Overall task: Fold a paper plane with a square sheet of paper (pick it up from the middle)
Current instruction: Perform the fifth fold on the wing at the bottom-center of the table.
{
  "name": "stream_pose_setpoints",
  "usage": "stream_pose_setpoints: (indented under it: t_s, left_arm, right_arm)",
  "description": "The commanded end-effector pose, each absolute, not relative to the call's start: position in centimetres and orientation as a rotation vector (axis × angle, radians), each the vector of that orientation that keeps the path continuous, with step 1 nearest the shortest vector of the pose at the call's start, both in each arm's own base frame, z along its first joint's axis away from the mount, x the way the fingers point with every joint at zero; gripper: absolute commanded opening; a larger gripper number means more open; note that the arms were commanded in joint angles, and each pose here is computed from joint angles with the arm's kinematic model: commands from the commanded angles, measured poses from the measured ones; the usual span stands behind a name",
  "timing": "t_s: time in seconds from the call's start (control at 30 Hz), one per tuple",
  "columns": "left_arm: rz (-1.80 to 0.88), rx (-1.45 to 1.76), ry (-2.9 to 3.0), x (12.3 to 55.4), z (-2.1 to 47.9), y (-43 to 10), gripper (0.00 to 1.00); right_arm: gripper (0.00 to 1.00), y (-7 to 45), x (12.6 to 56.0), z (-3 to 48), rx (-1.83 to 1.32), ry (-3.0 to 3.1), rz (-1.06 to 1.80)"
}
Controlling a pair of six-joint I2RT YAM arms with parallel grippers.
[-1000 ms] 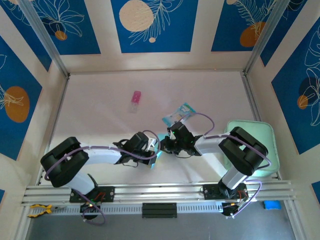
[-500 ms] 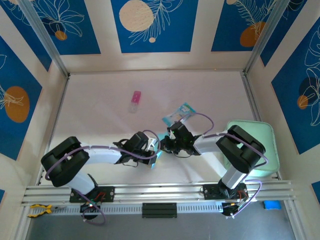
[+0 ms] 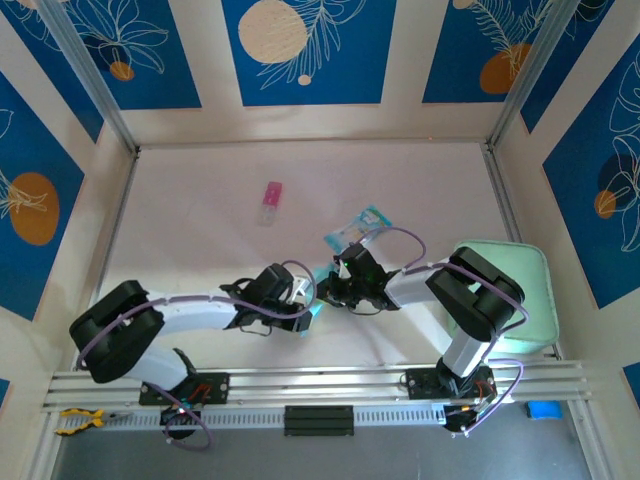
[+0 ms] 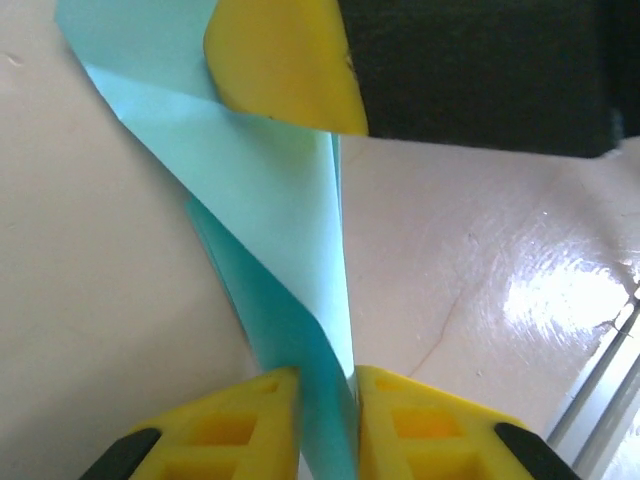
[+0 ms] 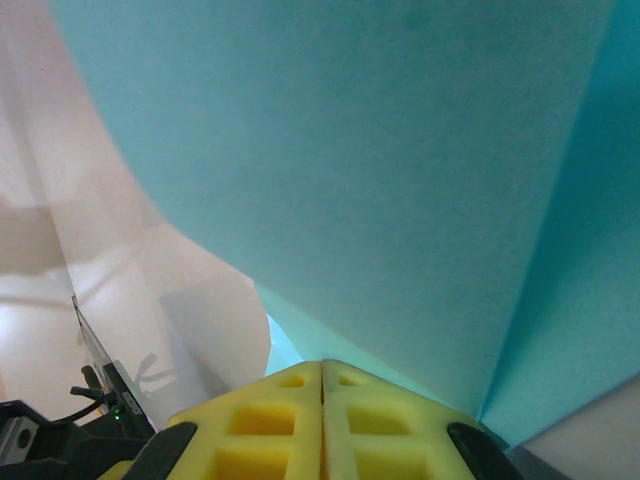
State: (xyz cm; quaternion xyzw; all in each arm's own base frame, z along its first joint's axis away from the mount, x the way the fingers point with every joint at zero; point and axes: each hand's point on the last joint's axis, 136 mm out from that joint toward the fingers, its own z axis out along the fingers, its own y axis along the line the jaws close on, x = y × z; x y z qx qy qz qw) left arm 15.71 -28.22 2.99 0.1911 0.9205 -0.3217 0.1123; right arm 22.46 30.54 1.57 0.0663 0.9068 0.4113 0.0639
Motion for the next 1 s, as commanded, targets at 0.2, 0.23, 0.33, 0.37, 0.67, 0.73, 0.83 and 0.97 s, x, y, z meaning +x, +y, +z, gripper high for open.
stream_pose_setpoints:
  t_s: [0.2,0.23,0.33,0.37,0.67,0.73,0.83,0.97]
  left_arm:
    - [-0.986,0.553,2.733,14.7,3.3,-27.8,0.21]
    - [-0.987,0.552,2.735,14.7,3.2,-27.8,0.21]
    - [-0.980,0.550,2.744,14.7,2.9,-27.8,0.21]
    - [-0.983,0.553,2.746,14.7,2.8,-27.8,0.21]
    - [-0.980,0.547,2.803,14.0,1.8,-27.5,0.02]
    - [-0.981,0.540,2.827,13.6,1.5,-27.2,0.00]
    - [-0.987,0.530,2.860,13.2,1.2,-27.0,0.00]
    - [-1.030,0.528,2.906,12.4,0.8,-27.2,0.00]
  right_arm:
    - [0.09,29.1,21.8,-1.1,0.274,2.825,1.118]
    - [0.09,29.1,21.7,-1.2,0.277,2.829,1.116]
    - [0.09,29.2,21.7,-1.2,0.274,2.831,1.116]
    - [0.09,29.1,21.7,-1.3,0.277,2.830,1.114]
    - [0.09,28.8,21.5,-1.6,0.293,2.839,1.091]
    - [0.09,28.6,21.5,-1.7,0.302,2.841,1.076]
    - [0.09,28.3,21.5,-1.9,0.323,2.839,1.058]
    - [0.09,27.8,21.6,-2.1,0.348,2.838,1.039]
